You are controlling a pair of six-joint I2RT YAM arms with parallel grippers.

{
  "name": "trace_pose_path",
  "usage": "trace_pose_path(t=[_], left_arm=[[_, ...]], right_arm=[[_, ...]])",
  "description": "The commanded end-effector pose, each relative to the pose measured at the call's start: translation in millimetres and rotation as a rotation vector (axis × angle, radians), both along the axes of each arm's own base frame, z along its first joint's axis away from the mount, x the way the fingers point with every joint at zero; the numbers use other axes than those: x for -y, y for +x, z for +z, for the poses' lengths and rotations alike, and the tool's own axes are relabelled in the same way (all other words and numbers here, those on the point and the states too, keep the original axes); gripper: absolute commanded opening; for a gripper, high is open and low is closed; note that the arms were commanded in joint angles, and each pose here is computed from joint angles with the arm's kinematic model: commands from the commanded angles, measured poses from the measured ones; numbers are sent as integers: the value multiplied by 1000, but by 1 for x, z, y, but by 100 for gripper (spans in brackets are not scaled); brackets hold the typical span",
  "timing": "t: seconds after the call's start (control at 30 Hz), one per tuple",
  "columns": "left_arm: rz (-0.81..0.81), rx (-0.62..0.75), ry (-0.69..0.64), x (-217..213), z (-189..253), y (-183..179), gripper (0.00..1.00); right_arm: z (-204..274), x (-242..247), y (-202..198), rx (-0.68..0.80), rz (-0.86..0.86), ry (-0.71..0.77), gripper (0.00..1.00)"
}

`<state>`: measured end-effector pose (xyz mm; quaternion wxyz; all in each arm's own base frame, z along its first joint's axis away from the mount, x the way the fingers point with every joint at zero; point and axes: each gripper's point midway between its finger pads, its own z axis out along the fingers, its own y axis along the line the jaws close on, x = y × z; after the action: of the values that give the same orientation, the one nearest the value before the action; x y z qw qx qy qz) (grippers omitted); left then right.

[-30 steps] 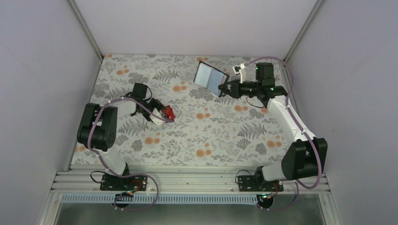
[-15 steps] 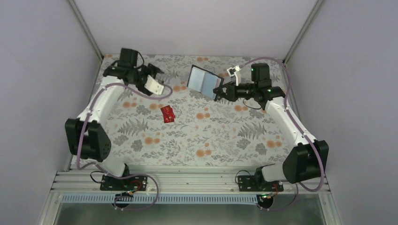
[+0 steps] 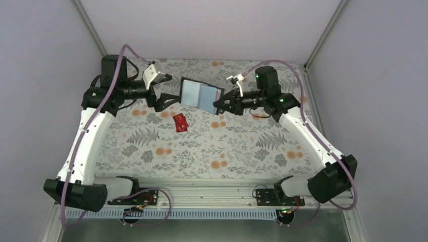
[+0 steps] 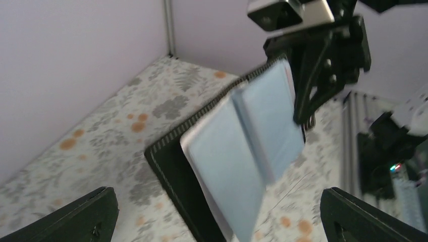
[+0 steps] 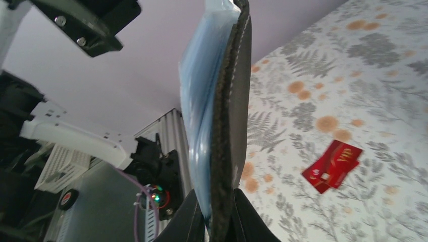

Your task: Take the credit cards out of the card holder

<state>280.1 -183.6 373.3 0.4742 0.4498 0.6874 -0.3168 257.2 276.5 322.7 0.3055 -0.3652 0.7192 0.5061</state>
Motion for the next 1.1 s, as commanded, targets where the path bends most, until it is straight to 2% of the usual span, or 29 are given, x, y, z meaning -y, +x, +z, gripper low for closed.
trace_pose_path(t=[0.0, 0.23, 0.27, 0.3, 0.37, 0.4, 0.43, 0.5, 0.57, 0.63, 0.8, 1.07], left_arm=[[-34, -221, -140, 17, -6, -6, 100], [-175, -201, -190, 34, -10, -31, 98], [-181, -202, -190, 34, -8, -32, 87], [-187, -203, -191, 34, -6, -32, 70], [-202, -221, -196, 35, -5, -35, 29], [-207, -241, -204, 35, -6, -36, 14], [-209, -264, -210, 36, -8, -38, 4], [-223, -279, -215, 35, -9, -45, 3], [-234, -261, -206, 34, -8, -50, 2], [-256, -240, -206, 34, -2, -55, 2], [-327, -230, -236, 36, 16, -65, 2], [-340, -198, -213, 35, 13, -65, 2]], right_arm=[[36, -15, -30, 96, 98, 69, 4], [37, -26, -25, 96, 87, 61, 4], [37, -28, -26, 99, 95, 62, 4], [38, -28, -27, 109, 100, 64, 4], [37, -29, -27, 116, 103, 63, 4], [35, -29, -25, 119, 99, 59, 5], [34, -29, -25, 119, 97, 57, 6], [35, -29, -25, 127, 96, 57, 13], [36, -27, -23, 156, 73, 53, 26], [39, -22, -21, 202, 36, 44, 34], [34, -19, -12, 229, -14, 25, 39], [37, -12, -36, 321, 62, 24, 64]])
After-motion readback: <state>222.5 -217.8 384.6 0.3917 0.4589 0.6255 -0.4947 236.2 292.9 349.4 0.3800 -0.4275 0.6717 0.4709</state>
